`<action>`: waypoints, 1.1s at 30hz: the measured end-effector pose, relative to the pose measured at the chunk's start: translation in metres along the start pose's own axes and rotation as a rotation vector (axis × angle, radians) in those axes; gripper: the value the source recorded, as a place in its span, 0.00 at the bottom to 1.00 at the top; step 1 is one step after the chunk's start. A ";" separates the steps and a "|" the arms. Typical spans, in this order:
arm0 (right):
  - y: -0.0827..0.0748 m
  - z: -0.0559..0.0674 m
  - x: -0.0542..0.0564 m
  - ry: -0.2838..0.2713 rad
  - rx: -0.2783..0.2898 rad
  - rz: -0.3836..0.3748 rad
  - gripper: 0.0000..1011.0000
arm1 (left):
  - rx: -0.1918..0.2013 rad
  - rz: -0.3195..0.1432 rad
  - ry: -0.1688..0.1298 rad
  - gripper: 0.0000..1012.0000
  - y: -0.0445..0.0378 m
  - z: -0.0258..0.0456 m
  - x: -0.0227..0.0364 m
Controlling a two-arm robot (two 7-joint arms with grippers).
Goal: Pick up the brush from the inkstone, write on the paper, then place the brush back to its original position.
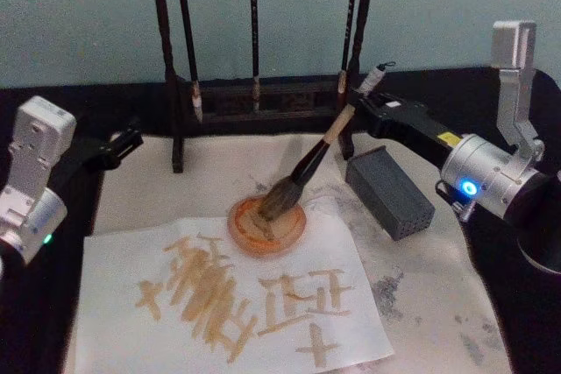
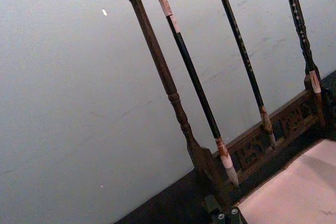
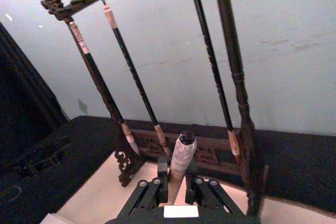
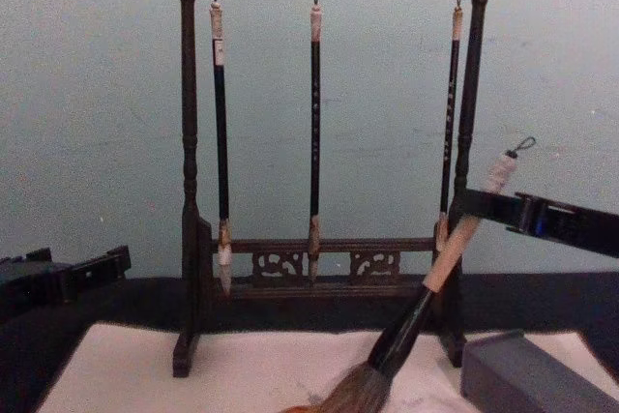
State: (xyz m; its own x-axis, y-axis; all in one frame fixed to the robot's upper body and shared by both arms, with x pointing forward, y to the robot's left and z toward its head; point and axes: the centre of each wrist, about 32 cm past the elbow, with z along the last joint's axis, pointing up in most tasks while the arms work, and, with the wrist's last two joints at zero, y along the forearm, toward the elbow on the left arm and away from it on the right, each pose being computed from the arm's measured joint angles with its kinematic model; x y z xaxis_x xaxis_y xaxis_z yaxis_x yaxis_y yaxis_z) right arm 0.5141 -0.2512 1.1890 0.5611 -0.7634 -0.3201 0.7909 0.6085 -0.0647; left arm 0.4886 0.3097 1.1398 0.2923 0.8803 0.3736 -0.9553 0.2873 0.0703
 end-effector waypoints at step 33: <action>-0.013 -0.024 0.021 0.103 -0.063 -0.140 0.20 | 0.000 0.000 0.000 0.99 0.0000 0.0000 0.0000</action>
State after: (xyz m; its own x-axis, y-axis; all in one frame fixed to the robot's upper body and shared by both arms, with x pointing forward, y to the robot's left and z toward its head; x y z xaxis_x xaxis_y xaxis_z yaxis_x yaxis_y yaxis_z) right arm 0.5096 -0.2698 1.1606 0.4162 -0.8173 -0.3984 0.8408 0.5128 -0.1737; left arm 0.4886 0.3097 1.1398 0.2923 0.8803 0.3737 -0.9553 0.2873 0.0702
